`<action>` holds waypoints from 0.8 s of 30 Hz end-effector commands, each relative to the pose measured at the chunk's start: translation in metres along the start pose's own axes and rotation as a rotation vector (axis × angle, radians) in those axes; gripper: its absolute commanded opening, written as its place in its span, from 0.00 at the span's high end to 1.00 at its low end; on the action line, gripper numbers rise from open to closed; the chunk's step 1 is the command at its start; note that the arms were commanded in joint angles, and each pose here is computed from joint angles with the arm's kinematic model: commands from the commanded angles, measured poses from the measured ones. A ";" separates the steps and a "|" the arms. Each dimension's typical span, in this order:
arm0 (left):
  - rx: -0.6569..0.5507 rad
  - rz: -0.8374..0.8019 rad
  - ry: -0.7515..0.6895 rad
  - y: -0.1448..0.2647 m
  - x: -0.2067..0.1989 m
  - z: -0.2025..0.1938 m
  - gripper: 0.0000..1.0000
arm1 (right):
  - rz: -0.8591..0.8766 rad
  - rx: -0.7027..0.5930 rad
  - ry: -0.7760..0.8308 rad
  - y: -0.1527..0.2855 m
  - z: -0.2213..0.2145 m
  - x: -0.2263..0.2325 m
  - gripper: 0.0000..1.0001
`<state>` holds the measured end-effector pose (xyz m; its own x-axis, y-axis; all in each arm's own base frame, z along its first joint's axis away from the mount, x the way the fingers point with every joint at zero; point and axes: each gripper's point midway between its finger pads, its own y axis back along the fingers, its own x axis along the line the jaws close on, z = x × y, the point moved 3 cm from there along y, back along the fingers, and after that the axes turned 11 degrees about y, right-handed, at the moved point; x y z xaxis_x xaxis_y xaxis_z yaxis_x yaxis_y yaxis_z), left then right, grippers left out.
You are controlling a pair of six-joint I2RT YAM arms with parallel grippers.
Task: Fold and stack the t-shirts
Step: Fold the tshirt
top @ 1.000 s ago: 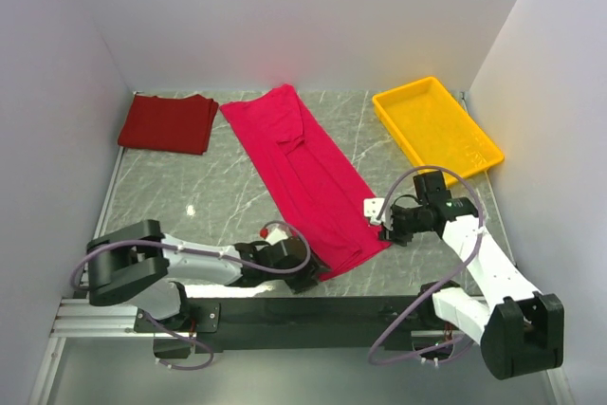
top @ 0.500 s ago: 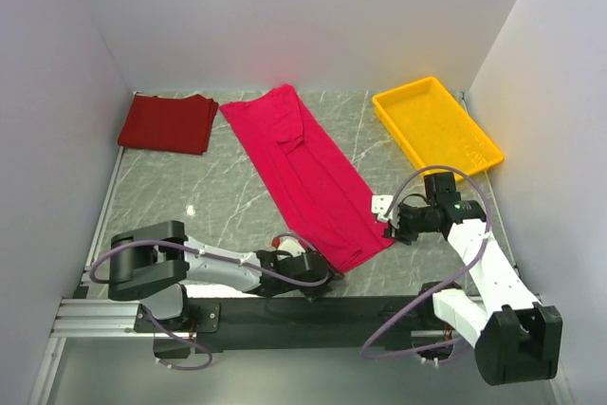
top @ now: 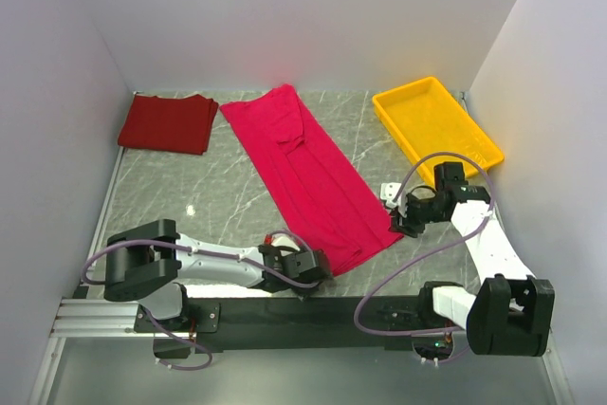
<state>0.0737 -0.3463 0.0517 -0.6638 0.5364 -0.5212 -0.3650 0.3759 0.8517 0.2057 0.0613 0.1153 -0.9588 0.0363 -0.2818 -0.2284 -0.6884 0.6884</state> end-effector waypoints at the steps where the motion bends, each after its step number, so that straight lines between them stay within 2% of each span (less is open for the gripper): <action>1: -0.212 0.221 0.288 -0.024 0.047 0.040 0.41 | 0.001 -0.022 0.023 0.004 0.006 -0.003 0.50; 5: -0.228 0.208 0.269 -0.022 0.038 0.046 0.41 | 0.083 -0.005 0.060 0.003 0.000 0.019 0.49; 11: -0.230 0.113 0.071 0.003 0.006 0.046 0.40 | 0.245 -0.066 0.364 -0.008 0.000 0.060 0.43; 18: -0.199 0.024 -0.115 0.027 -0.013 0.045 0.32 | 0.285 -0.034 0.518 -0.026 -0.001 0.063 0.42; 24: -0.138 -0.020 -0.171 0.032 -0.012 0.041 0.30 | 0.267 0.052 0.613 -0.024 -0.013 0.051 0.42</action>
<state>0.0933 -0.3172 0.0767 -0.5925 0.6289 -0.5034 -0.4361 0.2749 0.8569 0.1481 0.0742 0.0720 -0.7974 -0.4968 -0.3426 0.0421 -0.6121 0.7896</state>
